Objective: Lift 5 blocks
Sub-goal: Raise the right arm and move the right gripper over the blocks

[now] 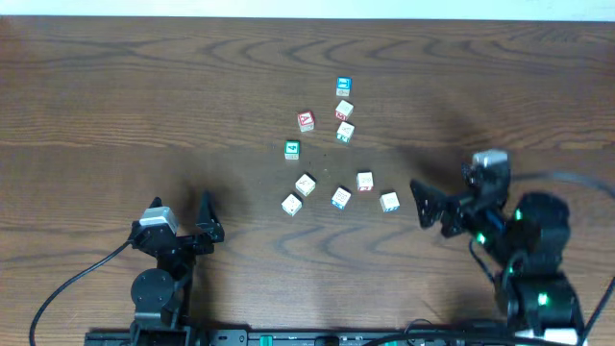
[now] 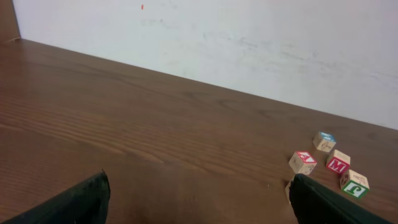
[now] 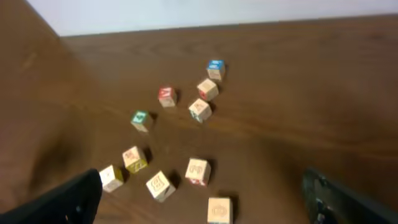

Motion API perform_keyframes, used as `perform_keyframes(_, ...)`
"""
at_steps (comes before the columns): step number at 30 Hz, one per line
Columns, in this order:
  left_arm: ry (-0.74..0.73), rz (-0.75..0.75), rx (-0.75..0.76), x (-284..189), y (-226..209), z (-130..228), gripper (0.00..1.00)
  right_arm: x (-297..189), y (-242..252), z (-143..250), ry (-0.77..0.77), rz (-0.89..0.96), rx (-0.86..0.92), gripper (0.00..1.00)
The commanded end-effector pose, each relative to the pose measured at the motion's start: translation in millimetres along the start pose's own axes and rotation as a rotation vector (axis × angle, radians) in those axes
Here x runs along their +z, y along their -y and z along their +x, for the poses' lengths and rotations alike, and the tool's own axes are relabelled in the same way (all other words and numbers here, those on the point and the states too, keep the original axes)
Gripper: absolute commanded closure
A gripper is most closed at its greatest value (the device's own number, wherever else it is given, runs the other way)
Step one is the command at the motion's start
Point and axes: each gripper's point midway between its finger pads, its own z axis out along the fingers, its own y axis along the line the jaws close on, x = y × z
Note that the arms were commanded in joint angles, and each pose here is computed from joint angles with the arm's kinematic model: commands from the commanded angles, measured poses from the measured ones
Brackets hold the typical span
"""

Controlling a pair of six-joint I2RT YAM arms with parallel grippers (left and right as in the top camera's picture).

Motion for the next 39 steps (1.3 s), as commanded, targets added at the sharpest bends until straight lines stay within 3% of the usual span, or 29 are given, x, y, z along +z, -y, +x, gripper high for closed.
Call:
perform_keyframes(1,-0.051,-0.024,0.014,1,-6,16,0.08,8,7,-12,-0.108,0.029,0.044,0.01)
perform_keyframes(8,-0.051,-0.024,0.014,1,-6,16,0.07,18,18,2,-0.457,0.097,0.121,0.01)
perform_keyframes(16,-0.051,-0.024,0.014,1,-6,16,0.08,29,-6,6,-0.629,0.028,0.049,0.01)
perform_keyframes(27,-0.051,-0.024,0.014,1,-6,16,0.08,37,-43,19,-0.675,-0.073,-0.071,0.01)
perform_keyframes(39,-0.051,-0.024,0.014,1,-6,16,0.08,60,-25,40,-0.772,-0.030,-0.082,0.01)
